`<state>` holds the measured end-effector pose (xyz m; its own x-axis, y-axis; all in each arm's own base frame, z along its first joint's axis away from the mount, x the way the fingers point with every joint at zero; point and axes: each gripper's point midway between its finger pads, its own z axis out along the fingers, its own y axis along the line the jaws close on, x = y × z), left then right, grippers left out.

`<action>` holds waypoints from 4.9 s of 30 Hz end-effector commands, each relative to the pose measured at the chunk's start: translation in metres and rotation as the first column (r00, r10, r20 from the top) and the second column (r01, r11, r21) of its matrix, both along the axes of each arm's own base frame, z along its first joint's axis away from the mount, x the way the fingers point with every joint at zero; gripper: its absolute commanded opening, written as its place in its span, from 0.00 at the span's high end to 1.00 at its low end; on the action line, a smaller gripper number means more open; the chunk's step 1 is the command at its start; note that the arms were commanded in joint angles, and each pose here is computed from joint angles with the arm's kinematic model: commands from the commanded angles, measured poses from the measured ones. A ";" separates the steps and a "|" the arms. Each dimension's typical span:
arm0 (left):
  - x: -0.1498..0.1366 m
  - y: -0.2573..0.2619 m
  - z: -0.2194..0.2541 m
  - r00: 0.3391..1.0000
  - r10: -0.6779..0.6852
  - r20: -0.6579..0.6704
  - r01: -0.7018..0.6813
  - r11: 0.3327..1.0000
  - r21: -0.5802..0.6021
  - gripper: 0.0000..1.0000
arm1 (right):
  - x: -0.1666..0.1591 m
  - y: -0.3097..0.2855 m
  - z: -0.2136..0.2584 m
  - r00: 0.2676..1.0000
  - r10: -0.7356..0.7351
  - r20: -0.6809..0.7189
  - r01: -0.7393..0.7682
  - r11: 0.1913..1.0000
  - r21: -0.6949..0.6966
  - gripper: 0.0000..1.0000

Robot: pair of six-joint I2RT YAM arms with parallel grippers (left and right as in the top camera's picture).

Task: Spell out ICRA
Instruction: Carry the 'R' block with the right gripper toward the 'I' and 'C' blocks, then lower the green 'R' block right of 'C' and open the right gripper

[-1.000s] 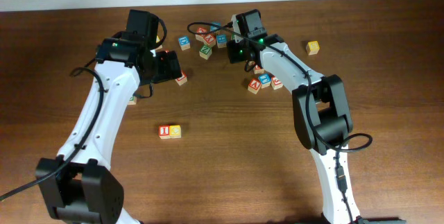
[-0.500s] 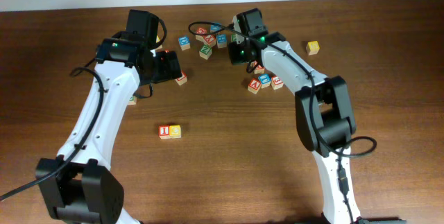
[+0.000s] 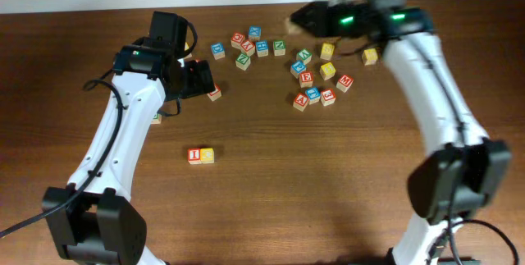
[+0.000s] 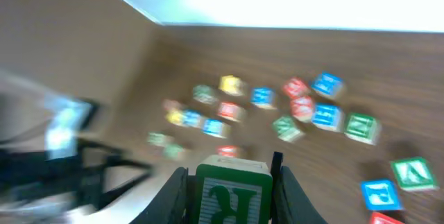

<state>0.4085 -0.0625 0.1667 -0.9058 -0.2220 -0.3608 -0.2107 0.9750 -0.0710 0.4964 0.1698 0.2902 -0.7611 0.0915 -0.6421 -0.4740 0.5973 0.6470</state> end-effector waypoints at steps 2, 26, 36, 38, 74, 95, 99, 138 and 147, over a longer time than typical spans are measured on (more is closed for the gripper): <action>0.003 0.000 0.006 1.000 -0.007 0.018 0.007 1.000 0.008 0.01 | -0.057 -0.029 0.067 0.953 0.301 0.015 -0.284 0.880 0.380 0.80; 0.003 0.000 0.006 1.000 -0.007 0.018 0.007 1.000 0.008 0.01 | -0.073 -0.086 0.064 0.897 0.243 -0.368 0.009 0.824 0.566 0.96; 0.003 0.000 0.006 1.000 -0.007 0.018 0.007 1.000 0.007 0.01 | -0.088 -0.030 0.064 0.857 0.362 -0.368 -0.103 0.818 0.566 0.96; 0.003 0.000 0.006 1.000 -0.007 0.018 0.007 1.000 0.008 0.01 | -0.093 -0.018 0.064 0.845 0.388 -0.368 -0.128 0.814 0.566 0.96; 0.003 0.000 0.006 1.000 -0.007 0.018 0.007 1.000 0.007 0.01 | -0.161 0.055 -0.206 0.879 -0.178 -0.443 -0.182 0.734 -0.655 0.95; 0.003 0.000 0.006 1.000 -0.007 0.018 0.007 1.000 0.007 0.01 | -0.176 0.051 -0.240 0.867 -0.176 -0.466 -0.206 0.725 -0.658 0.91; 0.003 0.000 0.006 1.000 -0.007 0.018 0.007 1.000 0.007 0.01 | -0.182 0.056 -0.241 0.868 -0.160 -0.471 -0.225 0.717 -0.659 0.91; 0.003 0.000 0.006 1.000 -0.007 0.018 0.007 1.000 0.007 0.01 | -0.169 0.090 -0.238 0.912 -0.179 -0.370 -0.120 0.746 -0.655 0.26; 0.003 0.000 0.006 1.000 -0.007 0.018 0.007 1.000 0.007 0.01 | -0.193 0.073 -0.245 0.872 -0.206 -0.445 -0.188 0.698 -0.691 0.96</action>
